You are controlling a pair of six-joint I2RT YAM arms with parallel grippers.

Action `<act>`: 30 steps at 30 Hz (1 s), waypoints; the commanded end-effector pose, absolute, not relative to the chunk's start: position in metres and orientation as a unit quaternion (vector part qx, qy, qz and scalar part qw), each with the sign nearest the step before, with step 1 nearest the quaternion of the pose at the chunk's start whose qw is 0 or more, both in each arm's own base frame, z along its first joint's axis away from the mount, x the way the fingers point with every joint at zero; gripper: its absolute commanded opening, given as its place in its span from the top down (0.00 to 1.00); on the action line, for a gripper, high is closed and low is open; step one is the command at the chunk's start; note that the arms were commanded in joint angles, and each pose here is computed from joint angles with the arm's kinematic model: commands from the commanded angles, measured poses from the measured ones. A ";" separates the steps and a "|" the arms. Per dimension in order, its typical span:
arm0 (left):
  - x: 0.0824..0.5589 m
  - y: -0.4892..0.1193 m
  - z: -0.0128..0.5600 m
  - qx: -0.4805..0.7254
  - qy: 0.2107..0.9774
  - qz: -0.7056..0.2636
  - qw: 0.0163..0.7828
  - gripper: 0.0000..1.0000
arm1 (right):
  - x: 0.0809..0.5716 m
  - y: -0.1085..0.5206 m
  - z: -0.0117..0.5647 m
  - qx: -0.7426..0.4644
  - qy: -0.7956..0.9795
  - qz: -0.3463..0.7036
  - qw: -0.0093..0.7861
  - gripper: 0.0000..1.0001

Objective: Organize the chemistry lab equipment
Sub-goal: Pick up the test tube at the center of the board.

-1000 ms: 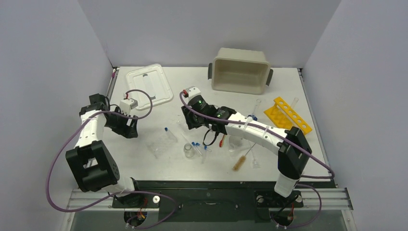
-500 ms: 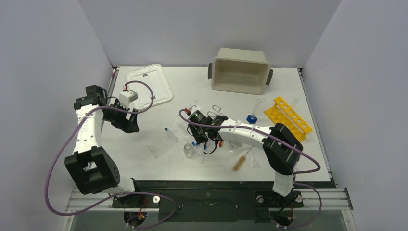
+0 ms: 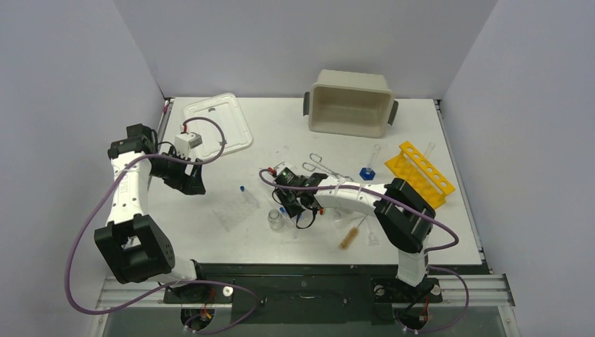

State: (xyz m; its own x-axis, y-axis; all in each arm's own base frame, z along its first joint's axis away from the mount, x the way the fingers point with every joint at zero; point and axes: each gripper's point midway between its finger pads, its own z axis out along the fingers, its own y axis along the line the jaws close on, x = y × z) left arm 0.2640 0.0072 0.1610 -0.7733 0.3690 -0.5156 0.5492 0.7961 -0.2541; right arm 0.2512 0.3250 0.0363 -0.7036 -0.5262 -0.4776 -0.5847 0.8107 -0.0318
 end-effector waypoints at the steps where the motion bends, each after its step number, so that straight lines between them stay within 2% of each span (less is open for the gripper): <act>1: 0.281 0.002 0.190 0.249 0.907 -0.193 0.281 0.24 | 0.251 0.328 0.028 -0.317 0.917 0.054 0.234 0.63; 9: 0.286 0.003 0.192 0.240 0.907 -0.189 0.288 0.24 | 0.255 0.321 0.013 -0.317 0.920 0.038 0.226 0.65; 17: 0.289 -0.001 0.191 0.237 0.907 -0.193 0.290 0.24 | 0.286 0.304 0.019 -0.259 0.929 0.022 0.263 0.84; 23: 0.293 -0.013 0.198 0.247 0.901 -0.195 0.297 0.24 | 0.320 0.298 0.051 -0.216 0.922 0.011 0.321 1.00; 30: 0.298 -0.040 0.224 0.253 0.884 -0.216 0.329 0.23 | 0.345 0.310 0.142 -0.147 0.886 0.060 0.435 1.00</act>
